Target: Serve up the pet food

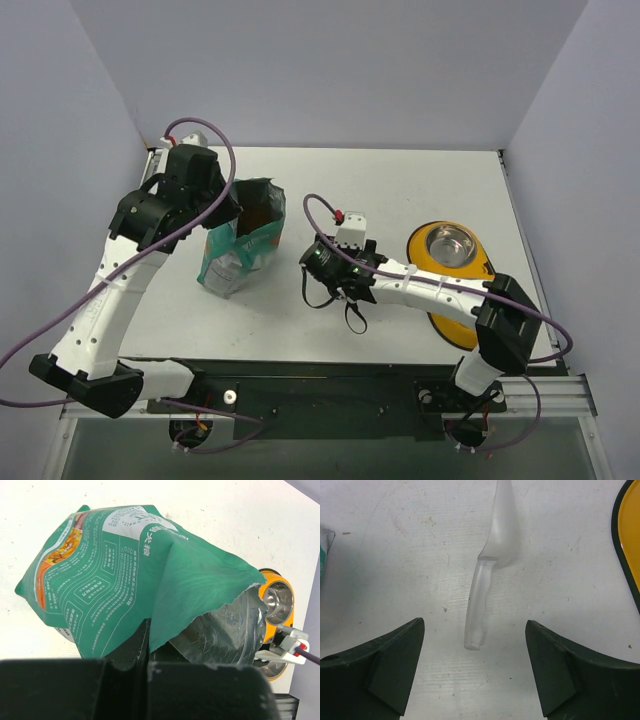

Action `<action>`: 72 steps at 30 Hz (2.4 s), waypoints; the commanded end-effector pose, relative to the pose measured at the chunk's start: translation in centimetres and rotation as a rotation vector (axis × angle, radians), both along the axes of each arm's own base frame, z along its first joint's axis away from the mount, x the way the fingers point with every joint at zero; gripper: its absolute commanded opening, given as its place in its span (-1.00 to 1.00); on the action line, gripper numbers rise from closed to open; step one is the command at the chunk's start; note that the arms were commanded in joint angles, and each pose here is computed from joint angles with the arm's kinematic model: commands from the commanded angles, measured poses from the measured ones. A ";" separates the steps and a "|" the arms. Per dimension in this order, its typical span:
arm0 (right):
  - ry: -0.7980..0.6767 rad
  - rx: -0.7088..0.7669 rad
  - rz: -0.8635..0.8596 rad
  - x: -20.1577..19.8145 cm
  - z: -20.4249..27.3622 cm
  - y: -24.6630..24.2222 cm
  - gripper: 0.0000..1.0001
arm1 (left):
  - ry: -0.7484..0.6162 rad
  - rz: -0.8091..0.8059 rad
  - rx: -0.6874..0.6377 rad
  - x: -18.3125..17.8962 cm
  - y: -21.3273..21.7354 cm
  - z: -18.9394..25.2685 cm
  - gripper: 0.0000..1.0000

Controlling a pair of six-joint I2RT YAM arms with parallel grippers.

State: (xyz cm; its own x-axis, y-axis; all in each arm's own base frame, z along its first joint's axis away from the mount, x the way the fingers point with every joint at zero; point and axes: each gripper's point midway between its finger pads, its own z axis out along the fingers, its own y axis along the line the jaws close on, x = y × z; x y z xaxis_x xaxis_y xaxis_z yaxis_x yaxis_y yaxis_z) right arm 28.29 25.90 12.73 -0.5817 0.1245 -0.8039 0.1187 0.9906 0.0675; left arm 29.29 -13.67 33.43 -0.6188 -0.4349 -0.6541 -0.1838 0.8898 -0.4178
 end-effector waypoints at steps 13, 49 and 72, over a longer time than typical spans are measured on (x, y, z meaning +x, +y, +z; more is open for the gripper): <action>-0.283 -0.121 -0.092 2.8 -2.0 0.5 0.50 | -0.177 0.064 -0.031 -0.9 2.0 4.8 -1.00; -0.071 -0.149 -0.098 1.0 -15.1 -5.7 -1.00 | -0.115 0.110 -0.055 1.1 0.8 1.4 -1.00; -0.155 -0.249 0.050 -2.1 -14.3 -6.4 -0.50 | -0.066 0.051 -0.050 0.0 0.3 -0.9 -1.00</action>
